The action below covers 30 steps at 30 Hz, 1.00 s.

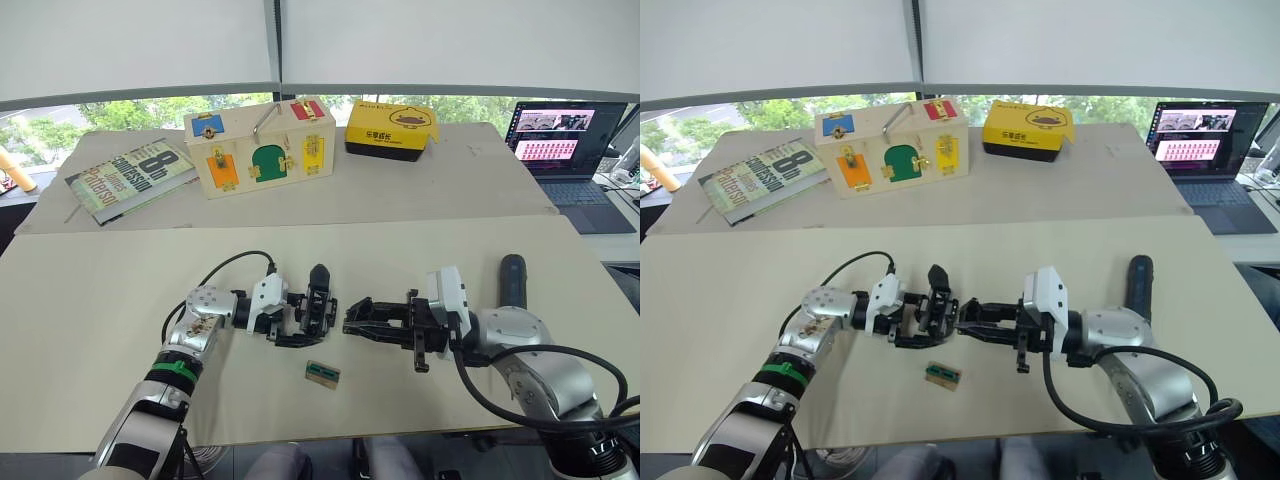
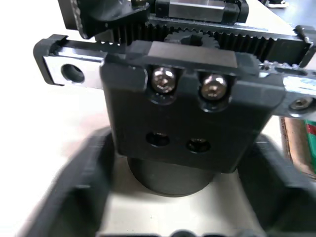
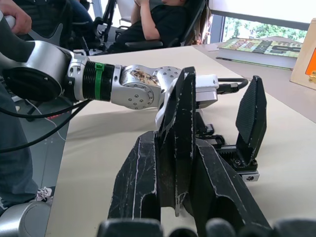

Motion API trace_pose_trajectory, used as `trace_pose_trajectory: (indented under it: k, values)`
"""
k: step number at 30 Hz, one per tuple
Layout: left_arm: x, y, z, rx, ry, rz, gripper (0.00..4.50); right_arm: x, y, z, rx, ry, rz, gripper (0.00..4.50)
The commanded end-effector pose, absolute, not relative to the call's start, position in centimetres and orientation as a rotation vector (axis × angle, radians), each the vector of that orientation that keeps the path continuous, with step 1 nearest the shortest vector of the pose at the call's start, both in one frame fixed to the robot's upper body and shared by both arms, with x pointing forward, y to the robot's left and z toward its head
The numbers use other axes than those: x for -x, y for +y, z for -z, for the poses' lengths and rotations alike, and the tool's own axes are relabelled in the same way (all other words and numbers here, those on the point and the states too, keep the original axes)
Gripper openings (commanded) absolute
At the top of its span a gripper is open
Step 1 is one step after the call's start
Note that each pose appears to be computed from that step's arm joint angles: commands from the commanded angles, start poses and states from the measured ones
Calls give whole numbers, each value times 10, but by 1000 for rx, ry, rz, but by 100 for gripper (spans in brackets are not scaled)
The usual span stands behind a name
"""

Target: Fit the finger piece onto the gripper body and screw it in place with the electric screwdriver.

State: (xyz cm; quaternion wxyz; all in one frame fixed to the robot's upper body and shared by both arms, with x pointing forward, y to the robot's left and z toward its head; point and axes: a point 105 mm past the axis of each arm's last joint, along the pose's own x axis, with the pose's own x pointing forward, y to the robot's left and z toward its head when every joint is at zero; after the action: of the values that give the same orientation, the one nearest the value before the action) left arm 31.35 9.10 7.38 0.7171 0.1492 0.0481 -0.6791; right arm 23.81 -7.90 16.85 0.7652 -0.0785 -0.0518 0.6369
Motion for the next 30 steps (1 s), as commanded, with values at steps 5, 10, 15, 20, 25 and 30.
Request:
trace_pose_trajectory:
  k: [5, 10, 15, 20, 25, 30]
  values:
    - [-309, 92, -71, -336, 131, 1530, 229, -243, -58, -194, 239, -241, -1427, 42]
    - [-313, 90, -72, -361, 138, 1508, 229, -254, -35, -192, 230, -232, -1452, 42]
    - [-311, 91, -69, -348, 155, 1482, 229, -256, -24, -172, 254, -162, -1491, 42]
    - [-308, 94, -66, -352, 174, 1473, 229, -256, -21, -166, 250, -126, -1503, 42]
    - [-307, 95, -65, -350, 178, 1466, 229, -260, -22, -156, 267, -80, -1486, 42]
    - [-304, 95, -63, -344, 180, 1465, 229, -265, -25, -148, 303, -33, -1461, 42]
